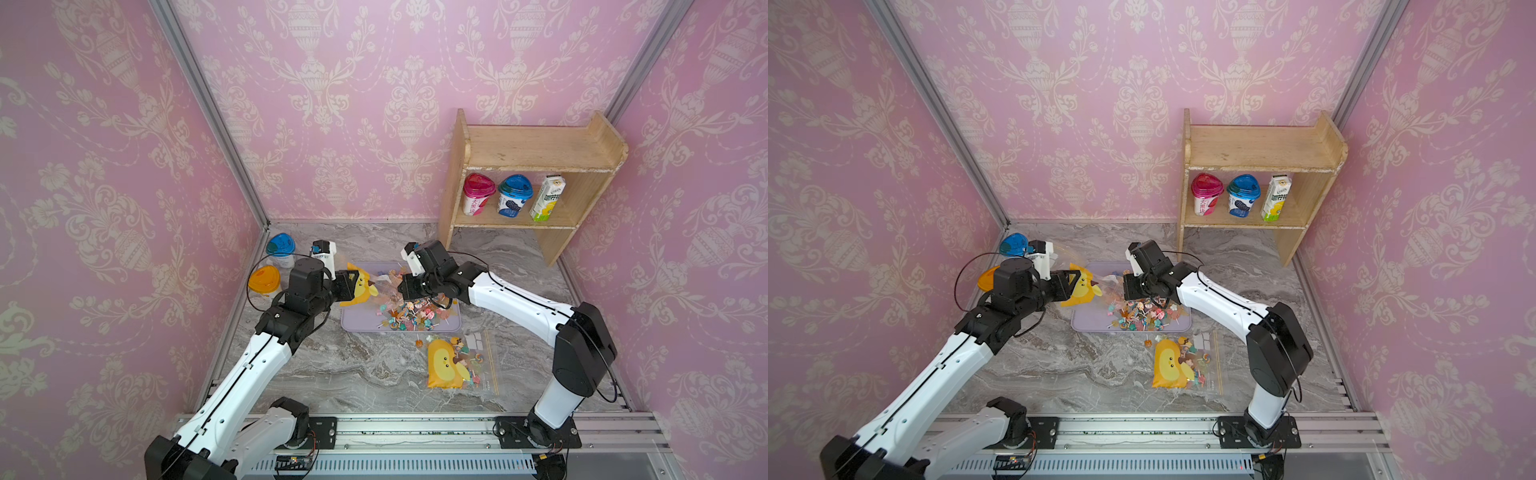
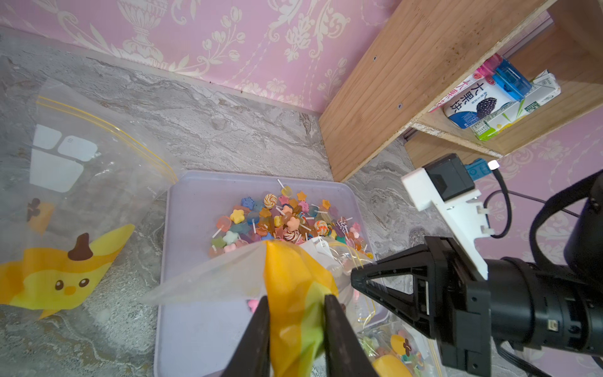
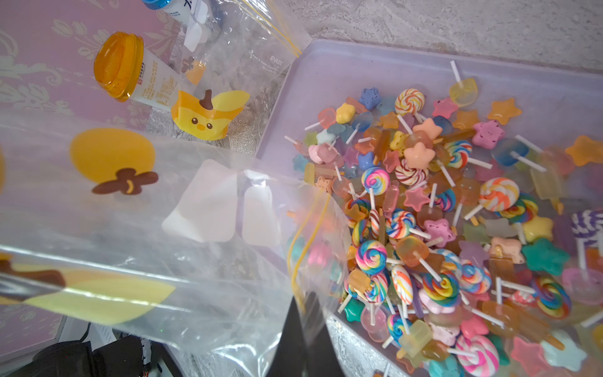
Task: Pour candies out of the ziploc bag
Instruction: 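Pour the candies out of the ziploc bag onto the tray.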
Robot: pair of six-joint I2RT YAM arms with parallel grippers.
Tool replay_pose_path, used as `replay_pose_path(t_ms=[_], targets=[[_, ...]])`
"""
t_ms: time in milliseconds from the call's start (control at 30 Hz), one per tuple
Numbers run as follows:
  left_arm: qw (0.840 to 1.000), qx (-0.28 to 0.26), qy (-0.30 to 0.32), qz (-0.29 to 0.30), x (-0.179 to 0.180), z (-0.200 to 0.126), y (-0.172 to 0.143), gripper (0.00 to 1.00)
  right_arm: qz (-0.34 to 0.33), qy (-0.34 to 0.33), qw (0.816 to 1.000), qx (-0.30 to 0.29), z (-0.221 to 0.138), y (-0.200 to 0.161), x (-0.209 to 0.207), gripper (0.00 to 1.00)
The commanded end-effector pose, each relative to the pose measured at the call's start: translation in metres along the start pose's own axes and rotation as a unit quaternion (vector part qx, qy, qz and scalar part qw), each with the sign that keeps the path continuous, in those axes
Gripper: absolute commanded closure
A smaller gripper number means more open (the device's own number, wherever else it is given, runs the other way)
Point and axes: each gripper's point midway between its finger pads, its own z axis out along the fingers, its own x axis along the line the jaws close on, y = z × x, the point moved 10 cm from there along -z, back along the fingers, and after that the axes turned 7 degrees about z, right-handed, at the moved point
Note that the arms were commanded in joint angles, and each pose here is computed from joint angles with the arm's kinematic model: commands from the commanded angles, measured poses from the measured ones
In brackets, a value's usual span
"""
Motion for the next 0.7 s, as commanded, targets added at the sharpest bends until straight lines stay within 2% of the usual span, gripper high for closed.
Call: replay_pose_path(t_ms=[0, 167, 367, 567, 667], targets=[[0.998, -0.054, 0.022, 0.016, -0.001, -0.016, 0.022, 1.0, 0.008, -0.038, 0.999, 0.026, 0.012, -0.007, -0.01, 1.0], [0.999, -0.041, 0.027, 0.01, 0.005, -0.012, 0.008, 1.0, 0.007, -0.04, 0.998, 0.038, 0.021, -0.014, -0.009, 1.0], [0.997, -0.059, 0.035, 0.026, 0.001, -0.023, 0.022, 1.0, 0.003, -0.036, 0.999, 0.031, 0.018, -0.007, -0.002, 1.0], [0.998, -0.048, 0.037, 0.021, 0.004, -0.02, 0.012, 1.0, 0.0, -0.035, 0.999, 0.041, 0.025, -0.012, 0.001, 1.0], [0.997, -0.057, 0.04, 0.027, 0.002, -0.025, 0.019, 1.0, -0.006, -0.034, 0.999, 0.036, 0.022, -0.007, 0.007, 0.99]])
